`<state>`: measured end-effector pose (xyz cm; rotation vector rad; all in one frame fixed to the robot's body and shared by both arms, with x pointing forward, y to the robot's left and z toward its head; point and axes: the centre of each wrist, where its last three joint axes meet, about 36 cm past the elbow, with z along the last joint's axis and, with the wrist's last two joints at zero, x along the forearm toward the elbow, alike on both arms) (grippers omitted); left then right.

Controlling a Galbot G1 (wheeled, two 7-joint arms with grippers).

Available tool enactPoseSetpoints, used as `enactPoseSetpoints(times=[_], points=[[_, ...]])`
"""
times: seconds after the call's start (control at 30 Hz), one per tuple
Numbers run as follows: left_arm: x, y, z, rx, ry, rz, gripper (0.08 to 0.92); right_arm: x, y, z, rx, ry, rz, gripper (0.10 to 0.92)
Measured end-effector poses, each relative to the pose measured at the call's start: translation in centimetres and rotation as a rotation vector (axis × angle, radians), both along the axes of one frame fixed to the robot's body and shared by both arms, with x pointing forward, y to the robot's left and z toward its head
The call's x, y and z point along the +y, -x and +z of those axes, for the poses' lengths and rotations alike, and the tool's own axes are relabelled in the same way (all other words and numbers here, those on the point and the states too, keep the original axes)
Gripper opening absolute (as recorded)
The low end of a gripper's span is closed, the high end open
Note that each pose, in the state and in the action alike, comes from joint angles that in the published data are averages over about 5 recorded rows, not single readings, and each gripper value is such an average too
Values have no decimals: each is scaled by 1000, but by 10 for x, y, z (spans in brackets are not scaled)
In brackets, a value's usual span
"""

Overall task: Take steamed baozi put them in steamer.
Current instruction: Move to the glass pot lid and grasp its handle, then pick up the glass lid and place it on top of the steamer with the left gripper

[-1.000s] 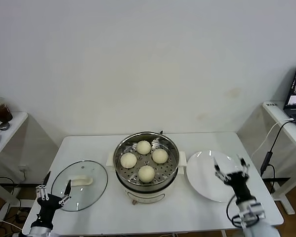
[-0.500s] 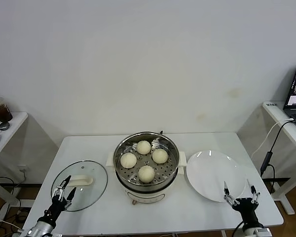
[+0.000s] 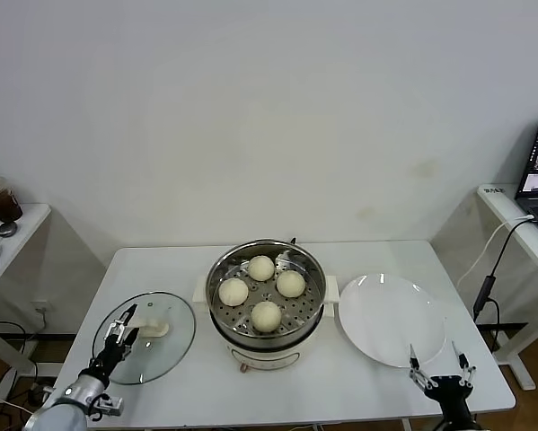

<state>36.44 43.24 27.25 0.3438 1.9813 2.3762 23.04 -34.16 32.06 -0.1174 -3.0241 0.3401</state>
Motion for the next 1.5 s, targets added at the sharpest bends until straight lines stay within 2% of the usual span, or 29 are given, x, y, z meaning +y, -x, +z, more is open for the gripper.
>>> enactPoseSetpoints(times=[0.13,0.23,0.67,0.87,0.97,1.23,1.5], points=[[2,-12,-5,4,-7,7,822,1,2,-1,7,2,1,823],[2,-20,-7,5,-8,12,790,3,4,-2,13,4,4,823],[6,-29,-19,41,6,35,437,8,6,-4,26,5,19,823],[7,-30,-20,25,40,45,250,9,7,-4,27,7,23,823],[7,-30,-19,8,61,47,194,10,7,-5,26,7,27,823],[9,-26,-10,-34,103,56,176,11,7,-5,25,15,44,823],[6,-6,26,-112,115,82,175,15,8,-6,28,28,79,823]])
